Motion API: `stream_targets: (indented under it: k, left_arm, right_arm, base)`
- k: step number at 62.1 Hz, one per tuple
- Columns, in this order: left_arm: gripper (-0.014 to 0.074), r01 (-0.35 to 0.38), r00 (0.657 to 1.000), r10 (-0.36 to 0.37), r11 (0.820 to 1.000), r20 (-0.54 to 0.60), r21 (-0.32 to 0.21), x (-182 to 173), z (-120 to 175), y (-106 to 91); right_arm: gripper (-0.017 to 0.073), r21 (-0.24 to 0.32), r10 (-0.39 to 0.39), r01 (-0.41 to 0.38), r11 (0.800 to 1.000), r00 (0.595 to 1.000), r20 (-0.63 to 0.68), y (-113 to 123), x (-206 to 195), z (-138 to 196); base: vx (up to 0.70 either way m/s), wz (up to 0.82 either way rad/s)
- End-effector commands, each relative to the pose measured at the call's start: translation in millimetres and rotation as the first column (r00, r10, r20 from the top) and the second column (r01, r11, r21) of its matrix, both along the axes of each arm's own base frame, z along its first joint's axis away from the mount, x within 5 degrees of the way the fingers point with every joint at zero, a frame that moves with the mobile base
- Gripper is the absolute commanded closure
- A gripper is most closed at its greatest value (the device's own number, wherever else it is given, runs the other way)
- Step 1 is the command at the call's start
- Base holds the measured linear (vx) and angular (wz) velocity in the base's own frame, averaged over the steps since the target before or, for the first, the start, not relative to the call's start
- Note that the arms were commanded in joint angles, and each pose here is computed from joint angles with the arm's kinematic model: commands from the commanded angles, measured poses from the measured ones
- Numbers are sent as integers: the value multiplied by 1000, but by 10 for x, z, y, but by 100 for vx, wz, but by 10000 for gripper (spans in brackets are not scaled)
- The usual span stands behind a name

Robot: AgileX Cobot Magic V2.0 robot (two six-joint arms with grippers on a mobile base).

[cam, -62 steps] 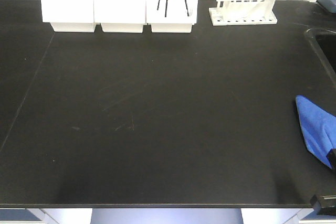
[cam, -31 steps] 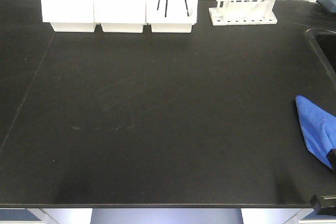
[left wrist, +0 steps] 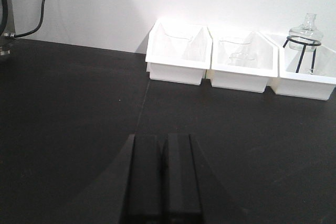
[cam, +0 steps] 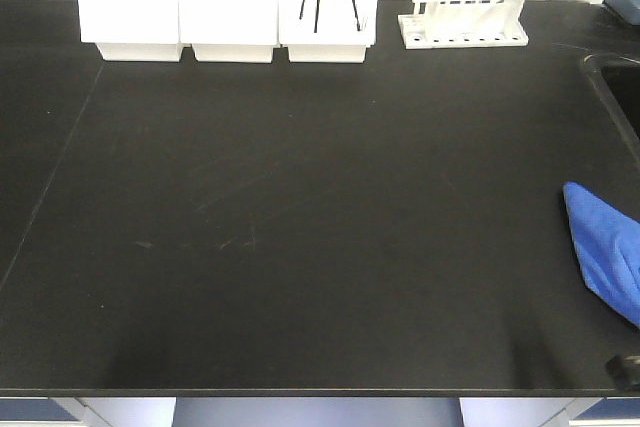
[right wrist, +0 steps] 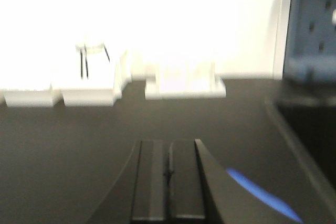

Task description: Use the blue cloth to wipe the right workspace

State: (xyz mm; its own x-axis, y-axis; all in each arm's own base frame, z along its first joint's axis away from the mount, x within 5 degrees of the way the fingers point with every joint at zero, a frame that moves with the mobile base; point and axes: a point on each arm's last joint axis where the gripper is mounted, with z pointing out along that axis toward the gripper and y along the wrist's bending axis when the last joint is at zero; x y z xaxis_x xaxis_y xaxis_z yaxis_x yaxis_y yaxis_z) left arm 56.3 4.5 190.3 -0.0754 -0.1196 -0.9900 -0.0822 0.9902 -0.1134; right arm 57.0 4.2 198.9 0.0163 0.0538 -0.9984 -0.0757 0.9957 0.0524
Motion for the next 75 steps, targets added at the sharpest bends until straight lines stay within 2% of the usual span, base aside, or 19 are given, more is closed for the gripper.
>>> stream_targets:
  k: [1, 5, 9, 14, 18, 22, 25, 30, 37, 44, 47, 52, 60, 68, 75]
  left_arm:
    - [599, 9, 998, -8, 1000, 69, -4, 4, -19, -7]
    - [599, 9, 998, -8, 1000, 69, -4, 4, -19, -7]
    - [599, 9, 998, -8, 1000, 69, -4, 4, -19, -7]
    - [599, 9, 998, -8, 1000, 69, -4, 4, -19, -7]
    - [599, 9, 998, -8, 1000, 69, -4, 4, -19, -7]
    - [599, 9, 998, -8, 1000, 69, -4, 4, -19, -7]
    - [599, 9, 998, -8, 1000, 69, -4, 4, -19, -7]
    - [599, 9, 998, -8, 1000, 69, -4, 4, -19, -7]
    - [599, 9, 998, -8, 1000, 69, -4, 4, -19, -7]
    - [599, 9, 998, -8, 1000, 69, -4, 4, -19, -7]
    - [599, 9, 998, -8, 1000, 69, -4, 4, -19, -7]
    - [599, 9, 998, -8, 1000, 69, -4, 4, -19, -7]
    - [599, 9, 998, -8, 1000, 69, -4, 4, -19, -7]
    - [599, 9, 998, -8, 1000, 69, -4, 4, -19, -7]
    - [599, 9, 998, -8, 1000, 69, -4, 4, -19, -7]
  right_arm:
    - [564, 47, 10, -23, 999, 967, 253, 10, -39, 193]
    - [564, 106, 16, -57, 993, 936, 352, 13, -76, 314]
    - [564, 162, 17, -87, 983, 920, 392, 10, -115, 473]
    - [563, 161, 8, -67, 985, 940, 340, -1, -149, 667]
    - [563, 145, -4, -30, 989, 974, 227, -16, -175, 853]
    - [563, 95, -26, 15, 995, 993, 119, -36, -181, 1016]
    - [563, 16, -67, 66, 998, 997, 41, -70, -157, 1144]
    - [561, -78, -144, 140, 987, 989, -42, -133, -68, 1274]
    - [561, -99, -281, 267, 959, 942, -184, -240, 187, 1303]
    - [561, -238, -407, 347, 907, 868, -286, -328, 520, 1187]
    - [561, -270, -425, 350, 897, 850, -311, -334, 661, 1136]
    - [561, -271, -405, 322, 907, 841, -357, -298, 886, 1034]
    - [561, -292, -339, 217, 931, 811, -477, -207, 1256, 751]
    - [561, -276, -300, 163, 947, 755, -583, -149, 1497, 462]
    - [561, -282, -303, 150, 948, 702, -645, -143, 1602, 280]
  base:
    - [0, 0]
    - [0, 0]
    - [0, 0]
    - [0, 0]
    - [0, 0]
    - [0, 0]
    - [0, 0]
    - [0, 0]
    - [0, 0]
    - [0, 0]
    - [0, 0]
    - [0, 0]
    - [0, 0]
    - [0, 0]
    - [0, 0]
